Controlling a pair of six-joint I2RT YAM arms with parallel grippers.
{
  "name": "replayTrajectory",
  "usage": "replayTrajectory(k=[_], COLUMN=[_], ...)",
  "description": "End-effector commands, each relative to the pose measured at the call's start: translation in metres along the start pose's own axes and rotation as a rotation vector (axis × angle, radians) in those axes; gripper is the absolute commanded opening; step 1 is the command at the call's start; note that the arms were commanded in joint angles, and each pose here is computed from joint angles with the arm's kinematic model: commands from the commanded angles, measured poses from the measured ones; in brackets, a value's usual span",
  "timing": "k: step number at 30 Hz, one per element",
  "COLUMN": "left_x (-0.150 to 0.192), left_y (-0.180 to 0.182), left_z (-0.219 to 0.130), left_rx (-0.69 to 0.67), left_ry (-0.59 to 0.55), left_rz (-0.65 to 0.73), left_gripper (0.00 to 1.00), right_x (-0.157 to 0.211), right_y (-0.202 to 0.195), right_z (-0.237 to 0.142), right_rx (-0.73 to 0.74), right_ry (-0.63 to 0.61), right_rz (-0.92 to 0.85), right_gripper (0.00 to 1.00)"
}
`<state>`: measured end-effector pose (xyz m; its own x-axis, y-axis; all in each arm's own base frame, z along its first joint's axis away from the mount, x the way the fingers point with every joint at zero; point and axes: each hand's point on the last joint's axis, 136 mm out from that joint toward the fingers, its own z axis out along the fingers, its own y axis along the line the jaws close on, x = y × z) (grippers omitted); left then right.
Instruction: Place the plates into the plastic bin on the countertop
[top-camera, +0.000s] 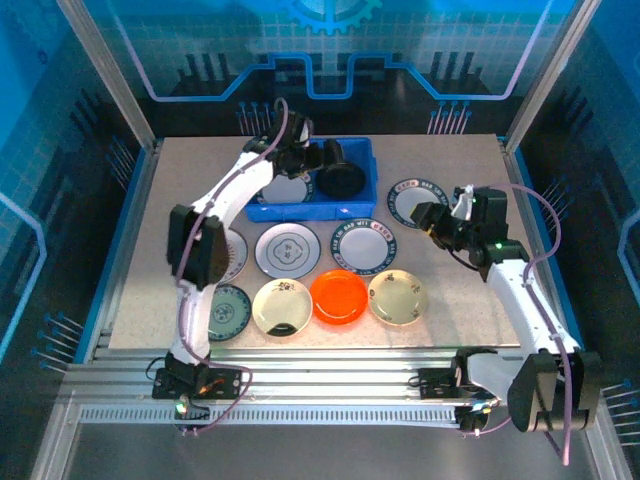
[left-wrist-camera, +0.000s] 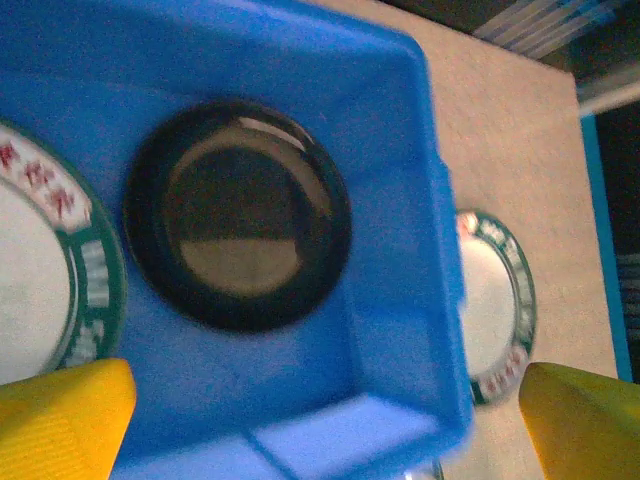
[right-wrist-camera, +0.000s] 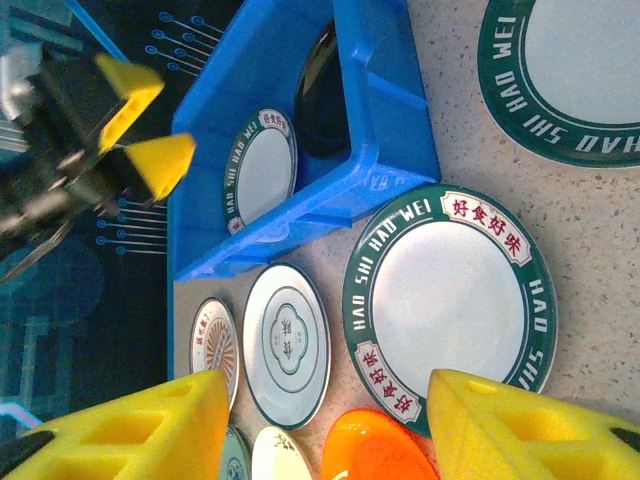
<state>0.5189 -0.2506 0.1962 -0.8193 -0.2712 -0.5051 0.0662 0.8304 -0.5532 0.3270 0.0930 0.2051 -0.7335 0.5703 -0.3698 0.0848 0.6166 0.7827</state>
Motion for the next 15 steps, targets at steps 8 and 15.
replayTrajectory(k=[8, 15], left_x=[0.066, 0.118], left_y=[-0.03, -0.002], left_z=[-0.141, -0.186], left_rx=[0.108, 0.082], left_ry=[-0.101, -0.056], left_rz=[0.114, 0.108], left_gripper=[0.99, 0.99], right_x=[0.023, 0.058], right_y=[0.003, 0.042], right_z=[0.0, 0.018], right_rx=[-0.031, -0.034], right_ry=[0.034, 0.159], right_rz=[-0.051, -0.209], right_gripper=[0.54, 0.53])
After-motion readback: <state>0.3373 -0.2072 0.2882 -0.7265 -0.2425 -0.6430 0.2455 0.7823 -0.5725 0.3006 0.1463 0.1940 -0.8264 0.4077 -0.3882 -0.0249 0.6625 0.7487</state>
